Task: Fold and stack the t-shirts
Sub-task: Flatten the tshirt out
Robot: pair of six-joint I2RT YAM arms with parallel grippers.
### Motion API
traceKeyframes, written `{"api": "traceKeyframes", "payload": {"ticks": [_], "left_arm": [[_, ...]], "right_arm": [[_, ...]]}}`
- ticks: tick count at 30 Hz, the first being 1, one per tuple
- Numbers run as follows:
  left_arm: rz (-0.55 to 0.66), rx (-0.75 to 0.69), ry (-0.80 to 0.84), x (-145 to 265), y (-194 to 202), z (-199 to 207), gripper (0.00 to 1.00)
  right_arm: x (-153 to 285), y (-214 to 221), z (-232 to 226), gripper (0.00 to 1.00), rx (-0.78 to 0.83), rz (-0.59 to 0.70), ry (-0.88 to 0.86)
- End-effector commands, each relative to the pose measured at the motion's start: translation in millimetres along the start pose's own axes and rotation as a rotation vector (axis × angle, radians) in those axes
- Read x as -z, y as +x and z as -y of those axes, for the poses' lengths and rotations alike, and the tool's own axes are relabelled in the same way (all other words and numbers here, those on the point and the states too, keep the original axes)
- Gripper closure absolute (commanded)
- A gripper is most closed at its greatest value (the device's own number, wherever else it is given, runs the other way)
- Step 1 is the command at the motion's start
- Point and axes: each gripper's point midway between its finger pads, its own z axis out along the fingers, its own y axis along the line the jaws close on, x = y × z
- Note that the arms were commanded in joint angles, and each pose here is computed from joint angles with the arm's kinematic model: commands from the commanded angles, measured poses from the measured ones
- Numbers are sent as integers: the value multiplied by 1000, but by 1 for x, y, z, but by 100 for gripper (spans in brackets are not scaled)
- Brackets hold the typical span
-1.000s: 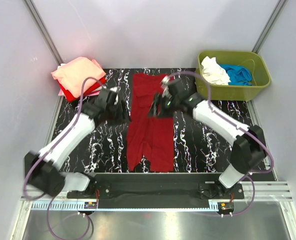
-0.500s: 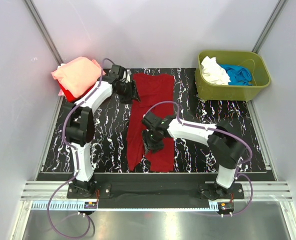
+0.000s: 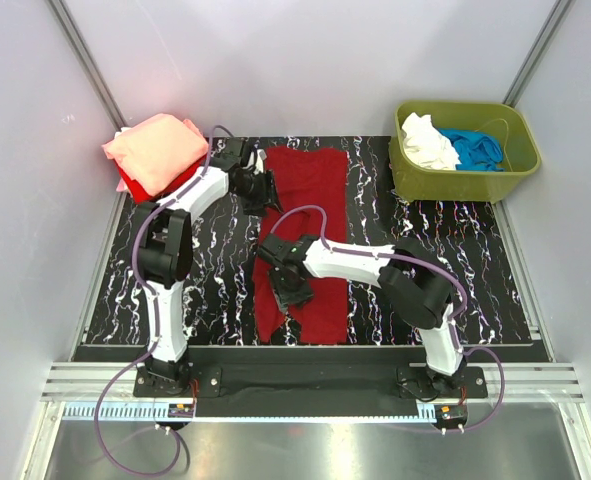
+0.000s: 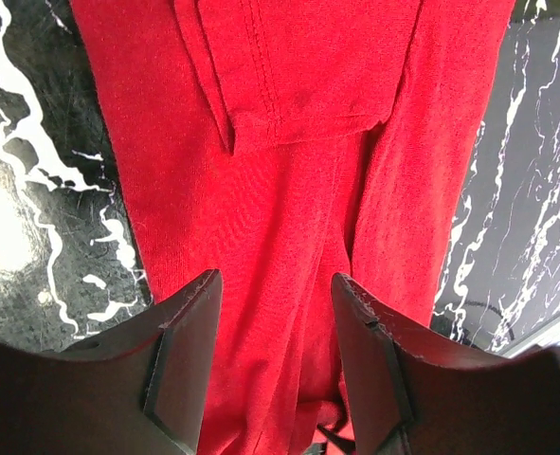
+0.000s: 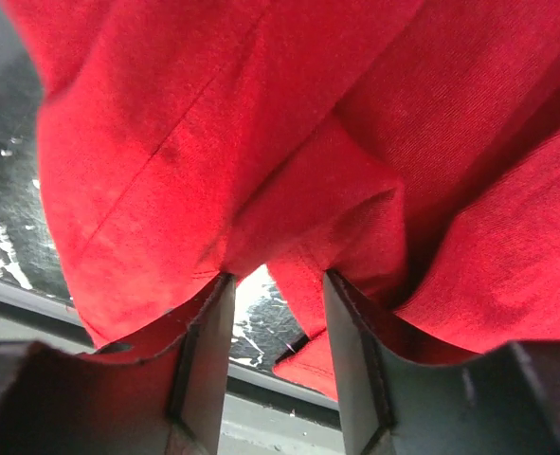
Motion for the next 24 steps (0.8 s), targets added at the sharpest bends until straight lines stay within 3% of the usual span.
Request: {"api": "traceKeyframes", "payload": {"ticks": [1,8,11,16,24], "left_arm": [[21,-49,44,-3,-12,8,45],[-19,-32,42,-29,-20,2,46],[-29,-28,34,-40,-24,-2,46],[-45,-43,13,-54,-33,-8,46],[-72,-46,-17,-67,-34,-19,46]], "right_arm": [[-5,2,13,51,19,1,76],[-11,16,3,67,36,-34,28],[-12,27,-6,67,53,-56,-7],[0,36,-5,50,31,-22,-26],[43,10,0,55,11,129,8]]}}
